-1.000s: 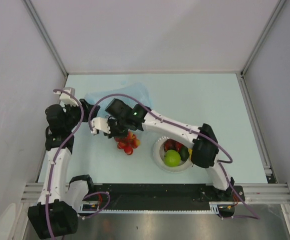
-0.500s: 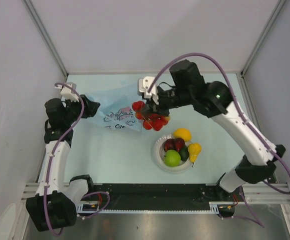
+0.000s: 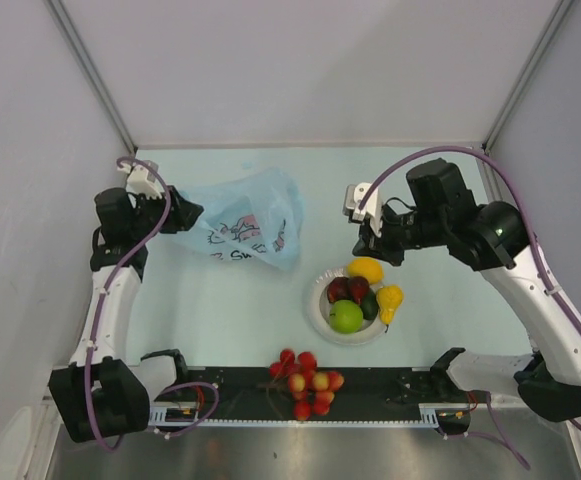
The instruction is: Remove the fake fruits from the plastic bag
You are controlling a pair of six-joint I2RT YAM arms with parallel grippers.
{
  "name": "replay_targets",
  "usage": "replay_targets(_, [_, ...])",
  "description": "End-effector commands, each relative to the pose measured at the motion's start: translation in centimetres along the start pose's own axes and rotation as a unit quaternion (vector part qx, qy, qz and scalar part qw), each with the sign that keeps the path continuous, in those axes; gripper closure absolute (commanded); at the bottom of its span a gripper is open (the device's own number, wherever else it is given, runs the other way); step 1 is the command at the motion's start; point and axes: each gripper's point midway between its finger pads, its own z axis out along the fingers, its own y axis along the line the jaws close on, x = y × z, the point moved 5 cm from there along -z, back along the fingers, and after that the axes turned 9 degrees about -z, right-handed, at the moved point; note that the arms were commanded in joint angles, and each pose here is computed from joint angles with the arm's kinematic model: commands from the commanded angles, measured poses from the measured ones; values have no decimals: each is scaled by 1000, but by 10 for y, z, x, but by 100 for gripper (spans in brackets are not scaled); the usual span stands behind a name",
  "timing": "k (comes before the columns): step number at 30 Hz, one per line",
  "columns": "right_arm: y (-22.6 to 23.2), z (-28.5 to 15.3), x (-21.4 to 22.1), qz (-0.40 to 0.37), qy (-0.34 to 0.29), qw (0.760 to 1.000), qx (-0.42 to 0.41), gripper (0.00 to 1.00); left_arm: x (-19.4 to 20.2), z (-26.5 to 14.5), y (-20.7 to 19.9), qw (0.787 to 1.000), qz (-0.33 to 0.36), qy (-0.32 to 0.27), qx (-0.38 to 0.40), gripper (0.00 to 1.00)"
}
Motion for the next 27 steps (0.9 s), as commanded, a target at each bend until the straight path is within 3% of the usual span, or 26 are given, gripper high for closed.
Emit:
replay_targets(1, [9, -1, 9, 20, -1, 1000, -5, 100, -19, 1, -11, 999, 20, -20, 23, 40])
replay_targets(4, [16, 8, 16, 34, -4, 999, -26, 100, -21, 0, -12, 999, 26, -21, 23, 40])
replay_targets(8, [27, 21, 43, 49, 43, 997, -41, 65, -13, -7, -13, 999, 42, 5, 24, 36])
replay_targets(10, [23, 23, 48, 57, 49, 997, -21, 59, -14, -22, -24, 994, 96, 13, 52, 22])
replay_targets(11, [23, 26, 54, 78, 55, 995, -14, 55, -7, -31, -29, 991, 113, 31, 67, 8])
replay_targets(14, [13, 35, 62, 122, 60, 991, 2, 47, -13, -61, -46, 972, 220, 3, 88, 1])
replay_targets(16, [13, 43, 64, 141, 59, 988, -16, 42, -4, -77, -54, 956, 272, 28, 111, 0])
replay_targets(17, [15, 45, 64, 143, 56, 988, -29, 33, 4, -82, -58, 951, 278, 50, 128, 0])
replay_targets(18, [20, 50, 62, 134, 43, 988, -58, 30, 18, -93, -65, 937, 295, 85, 168, 0])
replay_targets(21, [27, 66, 60, 83, 29, 992, -90, 28, 43, -101, -65, 913, 316, 138, 217, 0])
replay_targets(24, [28, 85, 63, 50, 13, 992, -119, 32, 59, -98, -57, 923, 278, 162, 212, 2])
replay_targets(26, [29, 104, 58, 30, 7, 990, -136, 33, 45, -85, -51, 931, 290, 122, 185, 2])
replay_targets(27, [26, 114, 53, 17, 1, 991, -130, 32, 47, -82, -49, 941, 263, 117, 176, 2])
